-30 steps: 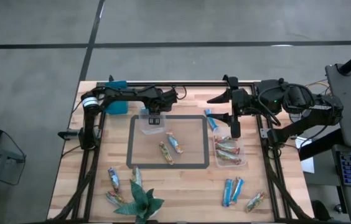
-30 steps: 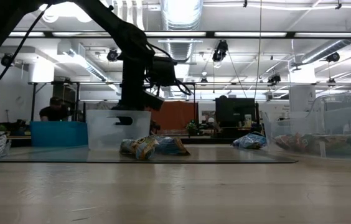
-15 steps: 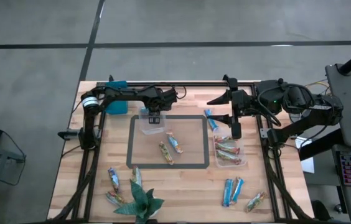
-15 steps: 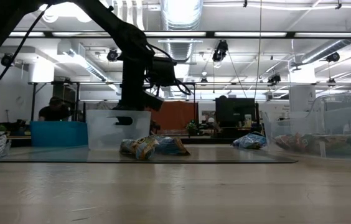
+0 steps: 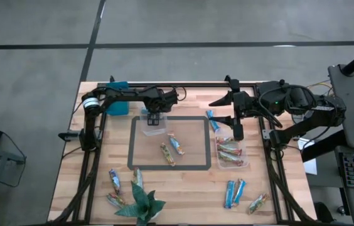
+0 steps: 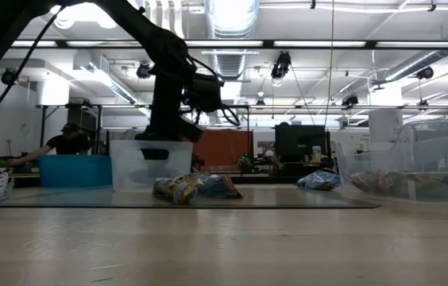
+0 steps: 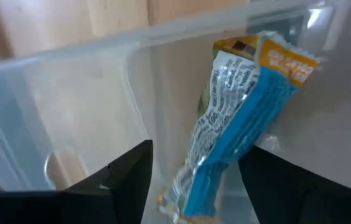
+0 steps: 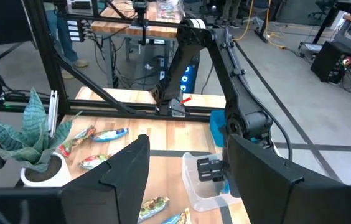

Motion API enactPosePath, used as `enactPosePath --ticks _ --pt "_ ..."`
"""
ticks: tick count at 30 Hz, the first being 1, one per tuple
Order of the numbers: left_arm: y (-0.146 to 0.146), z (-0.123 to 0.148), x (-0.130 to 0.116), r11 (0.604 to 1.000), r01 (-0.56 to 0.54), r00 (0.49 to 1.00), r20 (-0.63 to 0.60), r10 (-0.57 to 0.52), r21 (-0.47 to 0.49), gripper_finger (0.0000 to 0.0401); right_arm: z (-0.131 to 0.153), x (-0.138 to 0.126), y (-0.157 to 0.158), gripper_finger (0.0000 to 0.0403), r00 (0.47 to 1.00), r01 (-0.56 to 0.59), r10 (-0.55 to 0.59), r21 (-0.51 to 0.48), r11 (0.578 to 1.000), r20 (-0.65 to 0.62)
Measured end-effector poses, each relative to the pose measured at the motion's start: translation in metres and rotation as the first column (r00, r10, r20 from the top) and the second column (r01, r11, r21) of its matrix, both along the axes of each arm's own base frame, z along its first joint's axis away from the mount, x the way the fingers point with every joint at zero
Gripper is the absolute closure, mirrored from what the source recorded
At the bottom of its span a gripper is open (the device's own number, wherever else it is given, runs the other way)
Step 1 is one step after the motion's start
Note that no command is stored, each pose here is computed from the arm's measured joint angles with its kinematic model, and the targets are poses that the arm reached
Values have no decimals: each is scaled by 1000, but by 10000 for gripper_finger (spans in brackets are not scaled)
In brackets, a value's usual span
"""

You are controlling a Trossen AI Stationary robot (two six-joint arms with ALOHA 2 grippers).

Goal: Pick and place Granola Bars by type
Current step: Put the yellow granola bar into the left transparent bin

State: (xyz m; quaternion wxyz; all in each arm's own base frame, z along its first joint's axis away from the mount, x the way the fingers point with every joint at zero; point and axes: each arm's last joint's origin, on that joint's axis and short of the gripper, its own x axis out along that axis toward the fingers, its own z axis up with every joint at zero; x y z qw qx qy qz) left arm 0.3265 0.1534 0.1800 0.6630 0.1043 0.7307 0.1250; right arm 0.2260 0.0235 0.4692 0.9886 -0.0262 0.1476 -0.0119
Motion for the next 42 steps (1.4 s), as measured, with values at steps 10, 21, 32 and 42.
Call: enactPosePath --ticks 10,21,32,42 --pt "4 57 10 997 -37 982 185 24 68 183 0 0 0 197 1000 -5 5 -17 1000 2" --pt "4 171 9 980 -112 837 547 6 162 183 1 0 0 197 1000 -4 4 -15 1000 9" --pt "-14 269 -21 980 -162 551 835 -10 119 183 1 0 0 197 1000 -3 3 -12 1000 5" --pt "-45 321 -54 1000 -14 224 974 -9 12 184 1 0 0 197 1000 -19 19 -8 1000 5"
